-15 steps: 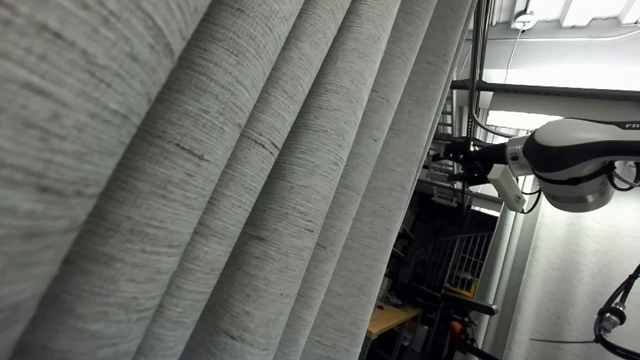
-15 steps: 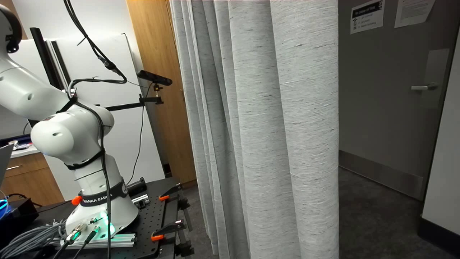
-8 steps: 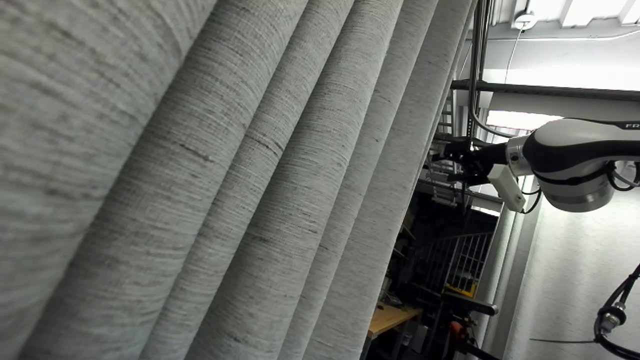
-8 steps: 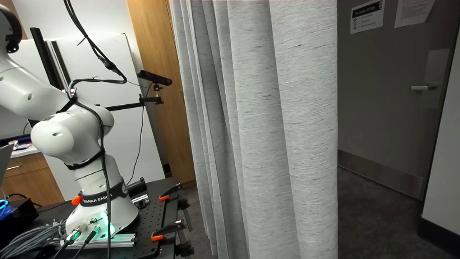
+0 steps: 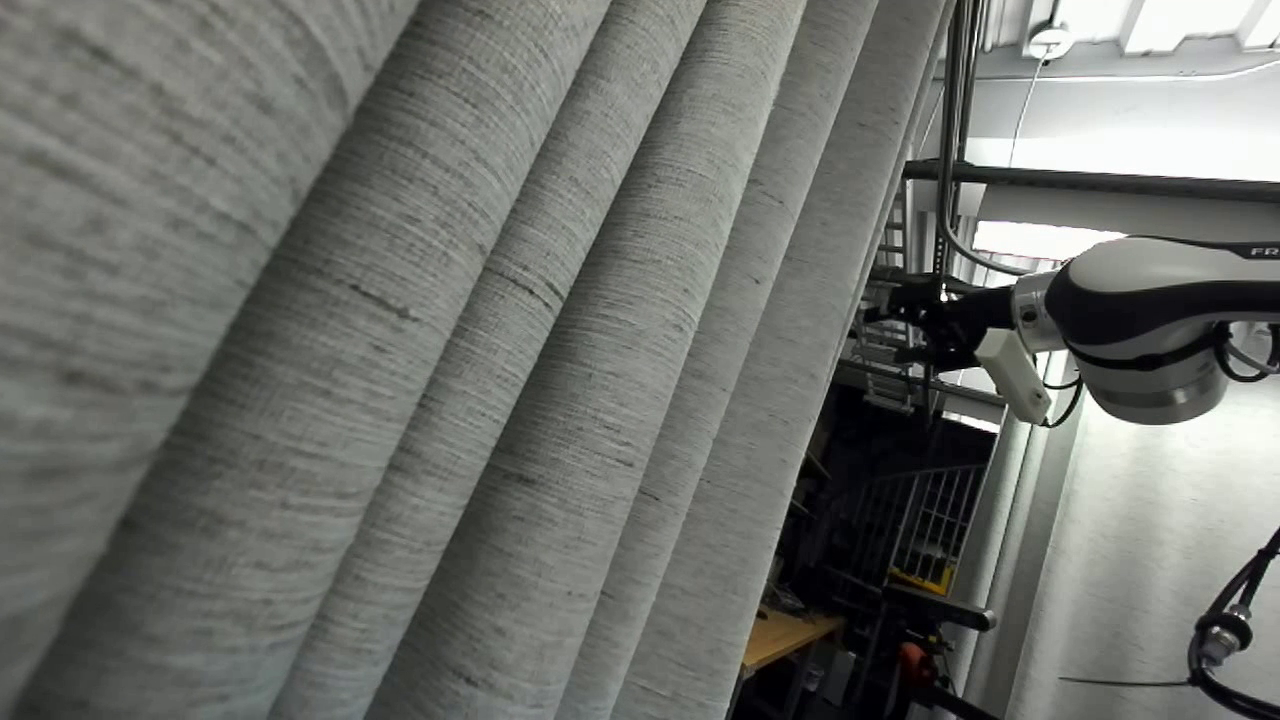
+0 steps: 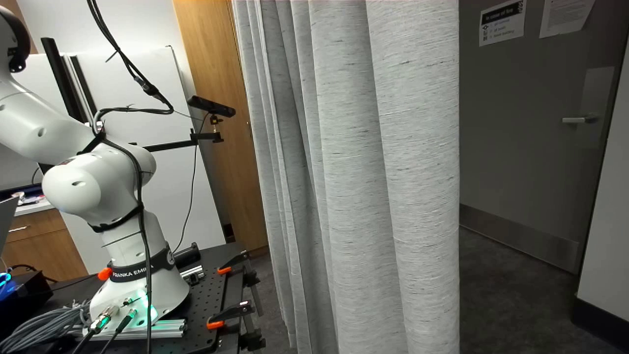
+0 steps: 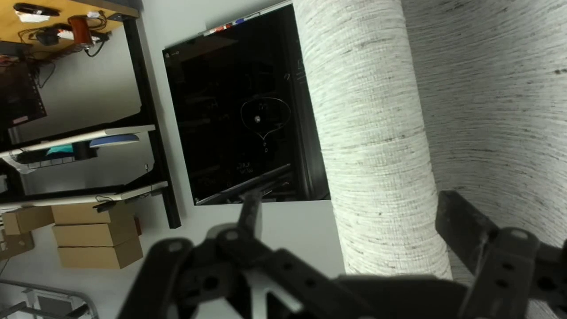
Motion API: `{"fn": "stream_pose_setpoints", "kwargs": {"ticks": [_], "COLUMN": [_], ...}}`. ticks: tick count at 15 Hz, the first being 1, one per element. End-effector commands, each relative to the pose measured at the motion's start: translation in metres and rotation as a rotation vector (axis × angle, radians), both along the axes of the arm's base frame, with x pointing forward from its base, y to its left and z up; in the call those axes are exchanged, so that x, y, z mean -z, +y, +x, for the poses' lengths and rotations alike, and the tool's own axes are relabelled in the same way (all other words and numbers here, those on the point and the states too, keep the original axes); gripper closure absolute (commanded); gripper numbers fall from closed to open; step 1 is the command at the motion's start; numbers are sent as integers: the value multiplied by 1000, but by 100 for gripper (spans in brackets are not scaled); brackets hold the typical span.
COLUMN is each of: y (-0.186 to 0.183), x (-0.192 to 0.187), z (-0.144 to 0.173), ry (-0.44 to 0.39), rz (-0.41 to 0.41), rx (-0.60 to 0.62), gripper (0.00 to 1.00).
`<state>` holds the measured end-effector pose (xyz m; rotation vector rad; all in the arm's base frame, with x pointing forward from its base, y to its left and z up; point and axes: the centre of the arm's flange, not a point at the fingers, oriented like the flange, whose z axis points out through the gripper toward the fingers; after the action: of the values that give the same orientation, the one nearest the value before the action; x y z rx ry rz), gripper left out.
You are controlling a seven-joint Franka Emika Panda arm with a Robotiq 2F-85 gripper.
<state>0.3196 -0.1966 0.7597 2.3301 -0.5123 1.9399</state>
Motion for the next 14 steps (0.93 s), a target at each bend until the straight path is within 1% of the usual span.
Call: {"fn": "stream_pose_setpoints", "kwargs": {"ticks": [1, 5, 8, 10, 11, 12, 14], "y": [0, 0, 0, 1, -16, -21, -34], "x": [0, 0, -2, -6, 45, 53, 84], "z": [0, 0, -2, -7, 36, 44, 73], "ry": [0, 0, -28, -25, -34, -40, -45], "rz": [0, 0, -1, 10, 9, 10, 13], "rx": [0, 0, 7, 14, 24, 32, 65], "gripper": [0, 0, 0, 0, 0, 0, 0]}}
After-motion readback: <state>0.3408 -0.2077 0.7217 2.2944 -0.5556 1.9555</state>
